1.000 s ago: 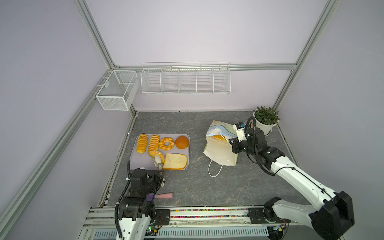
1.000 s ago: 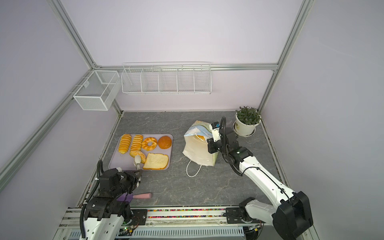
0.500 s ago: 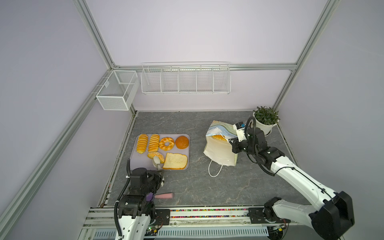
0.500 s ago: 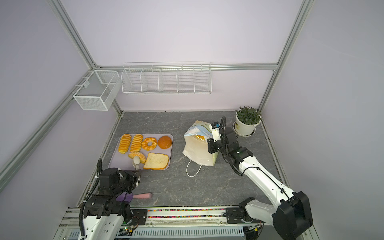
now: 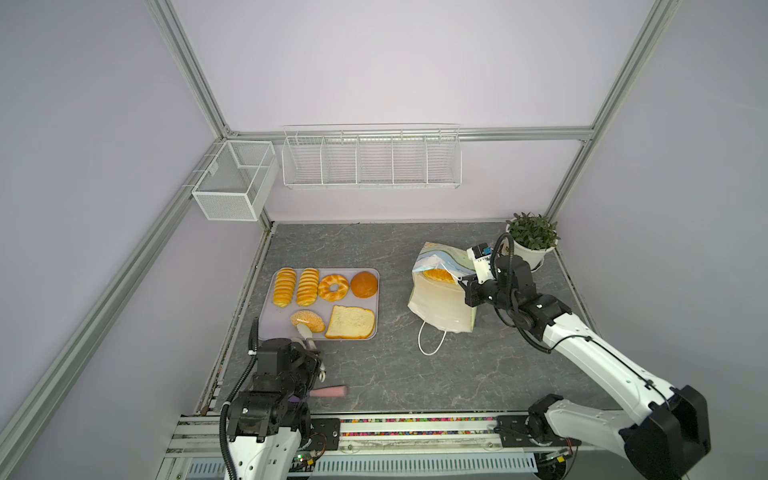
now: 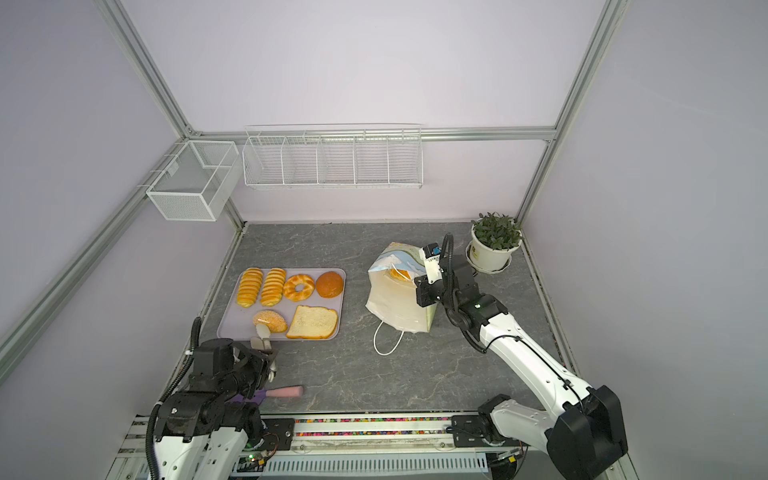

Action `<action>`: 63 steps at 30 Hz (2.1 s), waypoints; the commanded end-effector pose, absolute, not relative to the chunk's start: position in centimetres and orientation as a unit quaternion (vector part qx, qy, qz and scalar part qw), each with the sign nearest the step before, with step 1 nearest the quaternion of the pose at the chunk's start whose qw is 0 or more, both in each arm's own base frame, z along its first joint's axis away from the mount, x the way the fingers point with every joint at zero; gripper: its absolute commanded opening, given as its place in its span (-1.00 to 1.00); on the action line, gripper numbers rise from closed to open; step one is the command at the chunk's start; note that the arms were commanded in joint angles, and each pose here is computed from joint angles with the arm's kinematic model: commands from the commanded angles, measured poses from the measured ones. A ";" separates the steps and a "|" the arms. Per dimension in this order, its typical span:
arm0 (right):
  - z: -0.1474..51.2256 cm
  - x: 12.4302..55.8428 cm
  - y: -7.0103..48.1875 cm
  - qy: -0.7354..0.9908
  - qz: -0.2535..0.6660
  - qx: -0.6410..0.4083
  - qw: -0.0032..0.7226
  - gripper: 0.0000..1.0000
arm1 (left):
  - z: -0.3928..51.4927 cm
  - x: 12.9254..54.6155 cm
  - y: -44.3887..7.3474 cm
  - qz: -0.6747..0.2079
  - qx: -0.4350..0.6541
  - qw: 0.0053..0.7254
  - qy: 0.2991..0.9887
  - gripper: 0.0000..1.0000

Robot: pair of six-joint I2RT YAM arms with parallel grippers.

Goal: Take the fake bread out of the paper bag
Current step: 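Lower the yellow bread onto the lilac tray and open the tongs, then move the open tongs back into the paper bag held by the right gripper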

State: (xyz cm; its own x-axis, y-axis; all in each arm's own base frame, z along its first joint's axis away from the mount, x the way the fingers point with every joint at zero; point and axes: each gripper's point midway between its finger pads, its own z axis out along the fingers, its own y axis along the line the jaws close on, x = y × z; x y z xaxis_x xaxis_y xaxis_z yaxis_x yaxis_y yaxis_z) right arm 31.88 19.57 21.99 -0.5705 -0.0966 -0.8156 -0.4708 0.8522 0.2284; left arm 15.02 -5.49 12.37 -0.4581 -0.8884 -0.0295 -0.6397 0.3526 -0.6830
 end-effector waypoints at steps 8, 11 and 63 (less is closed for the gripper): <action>21.1 31.1 19.7 0.860 0.227 -0.166 0.426 -0.87 | 15.2 13.3 -3.7 -0.255 -0.469 0.229 0.814 -0.27; 21.0 31.1 19.7 0.860 0.228 -0.166 0.425 -0.86 | 16.3 13.0 -3.2 -0.237 -0.460 0.238 0.822 -0.29; 22.7 32.3 20.0 0.868 0.236 -0.127 0.417 -0.86 | 24.6 18.6 -36.0 -0.388 0.035 0.192 0.901 -0.69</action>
State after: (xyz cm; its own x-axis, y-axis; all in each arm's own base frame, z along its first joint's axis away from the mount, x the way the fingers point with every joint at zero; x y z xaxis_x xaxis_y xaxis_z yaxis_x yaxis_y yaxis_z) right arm 31.93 19.46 21.87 -0.6202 -0.0516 -0.7827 -0.4205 0.8642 0.2762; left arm 17.29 -34.35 24.65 -0.9100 0.0409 -0.4126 0.3076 0.7339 -0.6056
